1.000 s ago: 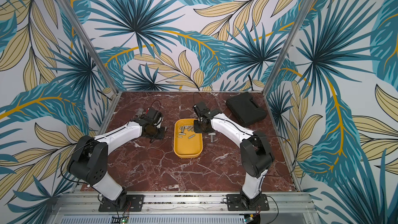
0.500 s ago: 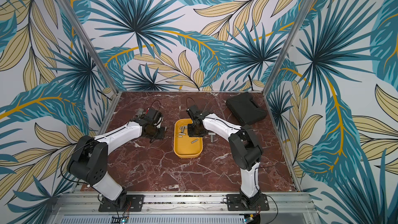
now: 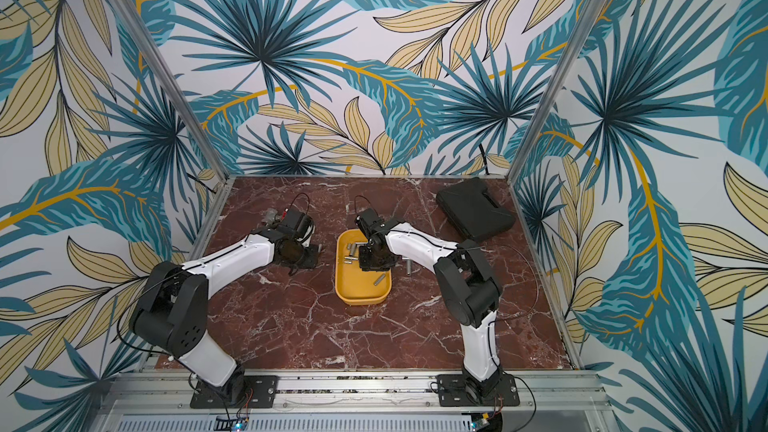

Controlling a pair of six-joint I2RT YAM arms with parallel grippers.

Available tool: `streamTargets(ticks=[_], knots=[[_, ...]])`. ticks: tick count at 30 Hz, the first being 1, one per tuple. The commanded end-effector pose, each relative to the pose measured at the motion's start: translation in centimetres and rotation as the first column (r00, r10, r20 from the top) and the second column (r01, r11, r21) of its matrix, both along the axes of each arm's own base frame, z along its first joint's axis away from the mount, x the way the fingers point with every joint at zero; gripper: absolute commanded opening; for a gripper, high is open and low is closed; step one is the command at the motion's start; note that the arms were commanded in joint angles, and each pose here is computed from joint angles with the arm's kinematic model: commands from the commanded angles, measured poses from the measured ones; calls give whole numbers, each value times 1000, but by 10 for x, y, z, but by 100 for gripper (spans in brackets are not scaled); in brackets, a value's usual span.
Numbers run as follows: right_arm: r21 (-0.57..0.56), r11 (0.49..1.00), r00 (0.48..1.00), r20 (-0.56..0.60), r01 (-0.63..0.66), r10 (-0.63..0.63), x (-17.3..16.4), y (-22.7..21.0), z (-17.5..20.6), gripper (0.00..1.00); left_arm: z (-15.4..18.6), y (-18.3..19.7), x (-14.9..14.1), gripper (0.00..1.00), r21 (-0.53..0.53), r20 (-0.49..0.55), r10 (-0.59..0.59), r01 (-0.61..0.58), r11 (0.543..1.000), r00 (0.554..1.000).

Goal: Take out the socket from the storage box
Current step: Pick up the socket head from the storage box.

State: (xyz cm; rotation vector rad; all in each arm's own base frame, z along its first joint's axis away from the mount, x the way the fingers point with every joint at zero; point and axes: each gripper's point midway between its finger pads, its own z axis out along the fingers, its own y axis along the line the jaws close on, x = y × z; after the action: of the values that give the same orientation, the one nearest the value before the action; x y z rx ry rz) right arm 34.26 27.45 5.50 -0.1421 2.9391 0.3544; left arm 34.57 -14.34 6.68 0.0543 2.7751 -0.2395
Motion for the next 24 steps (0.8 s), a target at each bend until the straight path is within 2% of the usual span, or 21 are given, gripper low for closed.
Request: streamTargets(ticks=[1,13,24], knots=[[-12,998,998,16,-57,57,12,11,-5,38,10,2,3,36,-4,22,3,-3,1000,1000],[-18,992,990,53,-127,128,43,33,-24,38,10,6,-3,36,-4,26,17,-17,1000,1000],[-6,985,984,44,-173,173,46,42,-36,38,11,5,-3,36,-9,26,15,-15,1000,1000]])
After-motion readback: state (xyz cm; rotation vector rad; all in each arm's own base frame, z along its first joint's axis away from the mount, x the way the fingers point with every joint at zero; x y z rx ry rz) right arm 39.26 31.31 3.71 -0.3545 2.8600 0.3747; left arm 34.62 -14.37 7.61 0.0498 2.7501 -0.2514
